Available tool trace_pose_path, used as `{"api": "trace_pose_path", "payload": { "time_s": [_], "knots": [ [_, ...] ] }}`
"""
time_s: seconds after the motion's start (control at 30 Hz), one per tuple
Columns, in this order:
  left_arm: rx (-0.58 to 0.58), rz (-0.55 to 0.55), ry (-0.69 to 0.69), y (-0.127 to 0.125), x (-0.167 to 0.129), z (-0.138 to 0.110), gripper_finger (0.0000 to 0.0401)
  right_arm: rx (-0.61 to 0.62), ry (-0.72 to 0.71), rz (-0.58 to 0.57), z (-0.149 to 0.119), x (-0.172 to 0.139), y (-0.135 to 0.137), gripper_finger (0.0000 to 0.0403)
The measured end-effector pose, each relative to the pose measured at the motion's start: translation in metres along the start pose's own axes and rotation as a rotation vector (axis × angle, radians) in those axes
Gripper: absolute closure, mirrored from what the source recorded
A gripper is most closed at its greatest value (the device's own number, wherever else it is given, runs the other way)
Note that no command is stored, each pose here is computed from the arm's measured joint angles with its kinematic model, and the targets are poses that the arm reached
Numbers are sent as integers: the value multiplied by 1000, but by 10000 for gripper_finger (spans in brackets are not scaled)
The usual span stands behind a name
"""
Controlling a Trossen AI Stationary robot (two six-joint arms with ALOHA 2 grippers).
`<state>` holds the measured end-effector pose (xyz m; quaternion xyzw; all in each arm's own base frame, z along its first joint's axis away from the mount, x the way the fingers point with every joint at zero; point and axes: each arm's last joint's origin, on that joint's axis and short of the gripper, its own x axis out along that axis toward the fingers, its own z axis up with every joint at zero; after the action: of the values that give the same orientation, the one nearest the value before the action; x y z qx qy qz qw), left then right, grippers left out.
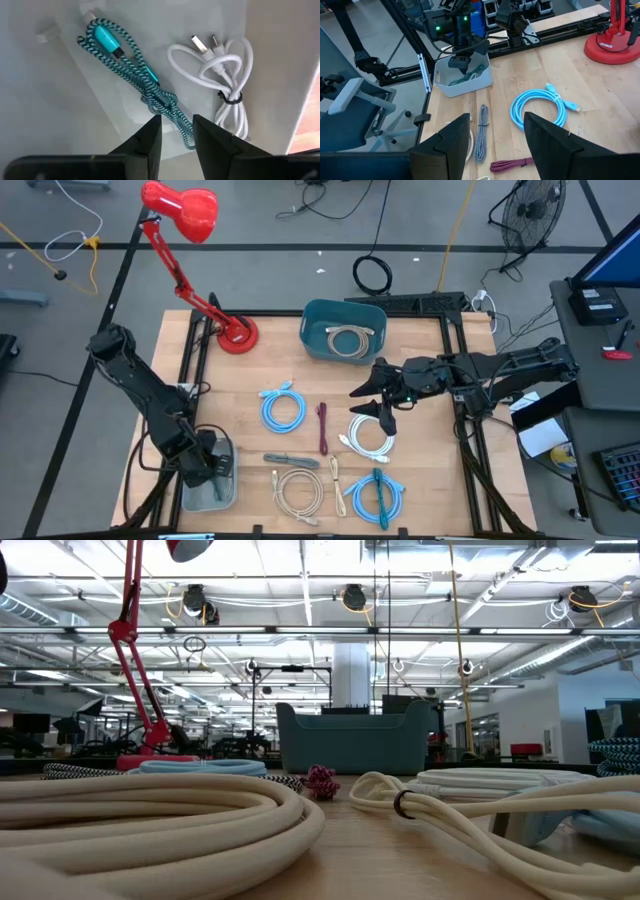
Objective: Pick & Place USB Port
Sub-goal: Put the white wire cable into the blue bin
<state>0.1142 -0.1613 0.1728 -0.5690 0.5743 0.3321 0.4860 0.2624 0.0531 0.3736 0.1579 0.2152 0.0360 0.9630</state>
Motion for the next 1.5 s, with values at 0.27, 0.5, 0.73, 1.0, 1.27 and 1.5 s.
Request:
{"api": "trace_pose_path", "payload": {
  "time_s": [0.27, 0.5, 0.73, 1.0, 1.27, 1.5],
  "knots": [
    [6, -88, 5, -7, -24, -8, 280, -6, 0, 0, 0, 0, 0, 224],
    [59, -242, -79, -18, -64, -18, 279, -20, -11, 4, 1, 0, 0, 224],
    [124, -520, -279, -35, -96, -22, 279, -37, -25, 7, 2, 0, 1, 224],
    [188, -703, -543, -62, -116, -5, 279, -49, -25, 8, 2, 0, 1, 224],
    [308, -792, -706, -90, -142, 24, 279, -2, -67, 25, 6, 0, 2, 224],
    [487, -904, -792, -104, -174, 47, 279, 117, -196, 24, 18, -2, 5, 225]
  ]
}}
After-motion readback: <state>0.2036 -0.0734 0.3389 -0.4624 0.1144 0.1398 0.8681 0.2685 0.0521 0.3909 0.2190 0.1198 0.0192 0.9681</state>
